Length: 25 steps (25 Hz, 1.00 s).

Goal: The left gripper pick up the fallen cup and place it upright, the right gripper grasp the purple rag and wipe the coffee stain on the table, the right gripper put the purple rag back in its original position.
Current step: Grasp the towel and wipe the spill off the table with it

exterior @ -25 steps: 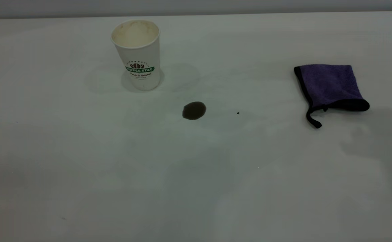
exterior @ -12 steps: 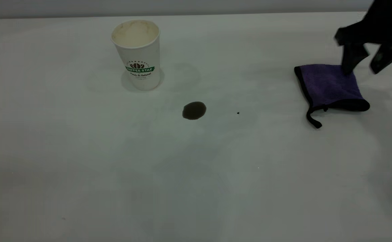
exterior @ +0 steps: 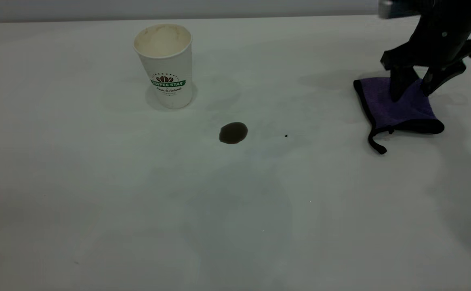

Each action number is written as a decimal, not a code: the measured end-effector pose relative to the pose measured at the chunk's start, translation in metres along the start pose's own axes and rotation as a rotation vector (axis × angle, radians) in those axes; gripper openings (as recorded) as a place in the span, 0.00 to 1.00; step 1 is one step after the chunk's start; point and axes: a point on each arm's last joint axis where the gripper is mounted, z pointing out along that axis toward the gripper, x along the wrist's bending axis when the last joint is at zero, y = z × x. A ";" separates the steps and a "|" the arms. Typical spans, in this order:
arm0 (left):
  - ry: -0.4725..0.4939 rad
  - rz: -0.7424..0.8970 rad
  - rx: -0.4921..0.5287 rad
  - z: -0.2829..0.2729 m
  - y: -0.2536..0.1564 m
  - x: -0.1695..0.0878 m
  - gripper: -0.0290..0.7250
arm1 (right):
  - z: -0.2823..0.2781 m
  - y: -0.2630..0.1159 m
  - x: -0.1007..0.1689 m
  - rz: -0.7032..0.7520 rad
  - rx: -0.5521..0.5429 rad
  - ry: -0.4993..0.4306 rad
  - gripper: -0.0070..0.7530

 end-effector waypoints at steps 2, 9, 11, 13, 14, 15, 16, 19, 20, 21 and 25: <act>0.000 0.000 0.000 0.000 0.000 0.000 0.36 | 0.008 0.000 0.000 -0.001 0.004 0.000 0.79; 0.000 0.000 0.001 0.000 0.000 0.000 0.36 | 0.022 -0.002 0.000 0.000 0.019 0.001 0.75; 0.000 0.000 0.001 0.000 0.000 0.000 0.36 | 0.024 -0.002 0.000 0.000 0.024 0.002 0.74; 0.000 0.000 0.001 0.000 0.000 0.000 0.36 | 0.025 -0.002 -0.001 -0.002 0.028 0.002 0.68; 0.000 0.000 0.001 0.000 0.000 0.000 0.36 | 0.026 -0.003 0.000 0.004 0.030 0.006 0.64; 0.000 0.000 0.001 0.000 0.000 0.000 0.36 | 0.026 -0.002 0.000 0.014 0.029 0.011 0.60; 0.000 0.000 0.001 0.000 0.000 0.000 0.36 | 0.026 -0.002 -0.001 0.027 0.024 0.016 0.54; 0.000 0.000 0.001 0.000 0.000 0.000 0.36 | 0.027 -0.001 -0.001 0.069 0.012 0.036 0.31; 0.000 0.000 0.001 0.000 0.000 0.000 0.36 | 0.027 -0.001 -0.001 0.071 0.009 0.040 0.22; 0.000 0.000 0.001 0.000 0.000 0.000 0.36 | 0.027 0.000 0.000 0.071 0.008 0.043 0.14; 0.000 0.000 0.000 0.000 0.000 0.000 0.36 | 0.026 0.002 0.007 0.036 0.018 0.054 0.09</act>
